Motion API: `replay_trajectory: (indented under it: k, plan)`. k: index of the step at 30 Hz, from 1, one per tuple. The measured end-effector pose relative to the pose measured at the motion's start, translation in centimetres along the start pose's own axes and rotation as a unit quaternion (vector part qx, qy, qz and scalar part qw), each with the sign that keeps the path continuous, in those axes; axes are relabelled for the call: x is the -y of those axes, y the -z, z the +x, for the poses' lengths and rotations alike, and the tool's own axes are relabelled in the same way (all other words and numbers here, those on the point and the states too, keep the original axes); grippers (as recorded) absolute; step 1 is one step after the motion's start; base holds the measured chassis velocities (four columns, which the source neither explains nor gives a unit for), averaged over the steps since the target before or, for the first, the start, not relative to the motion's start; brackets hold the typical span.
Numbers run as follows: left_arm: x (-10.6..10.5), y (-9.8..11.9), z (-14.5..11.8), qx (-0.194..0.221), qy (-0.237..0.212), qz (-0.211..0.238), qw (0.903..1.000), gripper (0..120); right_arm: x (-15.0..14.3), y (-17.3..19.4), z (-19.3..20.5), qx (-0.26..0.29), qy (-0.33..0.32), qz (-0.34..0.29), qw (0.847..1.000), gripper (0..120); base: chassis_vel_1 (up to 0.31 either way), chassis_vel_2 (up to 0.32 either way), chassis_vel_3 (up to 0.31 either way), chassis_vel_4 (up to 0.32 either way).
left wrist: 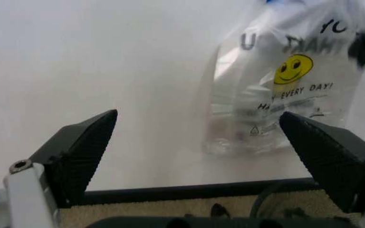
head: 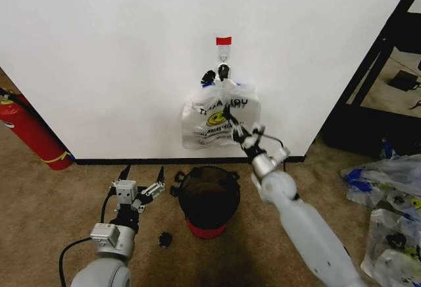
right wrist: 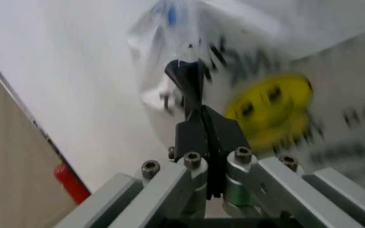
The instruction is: Pick up the garbage bag from the wall and place it over the trash bin.
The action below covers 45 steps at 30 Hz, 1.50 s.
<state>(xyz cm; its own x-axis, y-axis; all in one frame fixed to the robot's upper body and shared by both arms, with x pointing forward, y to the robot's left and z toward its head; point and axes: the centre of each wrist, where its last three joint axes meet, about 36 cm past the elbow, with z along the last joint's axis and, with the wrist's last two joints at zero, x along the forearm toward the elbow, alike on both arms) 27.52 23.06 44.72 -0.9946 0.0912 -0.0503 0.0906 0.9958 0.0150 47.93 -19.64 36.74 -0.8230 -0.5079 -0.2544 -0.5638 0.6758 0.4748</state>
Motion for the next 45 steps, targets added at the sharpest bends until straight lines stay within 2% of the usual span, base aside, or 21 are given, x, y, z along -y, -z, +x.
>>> replay_trajectory:
  k: [13,23,33,45]
  plan:
    - [-0.1,1.2,1.2,0.011,-0.010,-0.010,0.9998,100,-1.0,-1.5,6.7,-0.020,-0.008,0.023,0.999,0,0.000,0.000,0.000,0.000]
    - [0.5,1.9,1.8,0.021,-0.013,-0.007,0.9997,100,0.4,-2.6,12.4,-0.048,-0.018,0.052,0.997,0,0.000,0.000,0.000,0.000]
    - [0.8,2.0,2.1,0.028,-0.013,-0.007,0.9995,100,0.1,-5.0,15.9,-0.054,-0.037,0.055,0.996,0,0.000,0.000,0.000,0.000]
    - [1.0,2.3,2.1,0.033,-0.014,-0.003,0.9994,100,-0.5,-5.7,18.6,-0.029,-0.042,0.072,0.996,0,0.000,0.000,0.000,0.000]
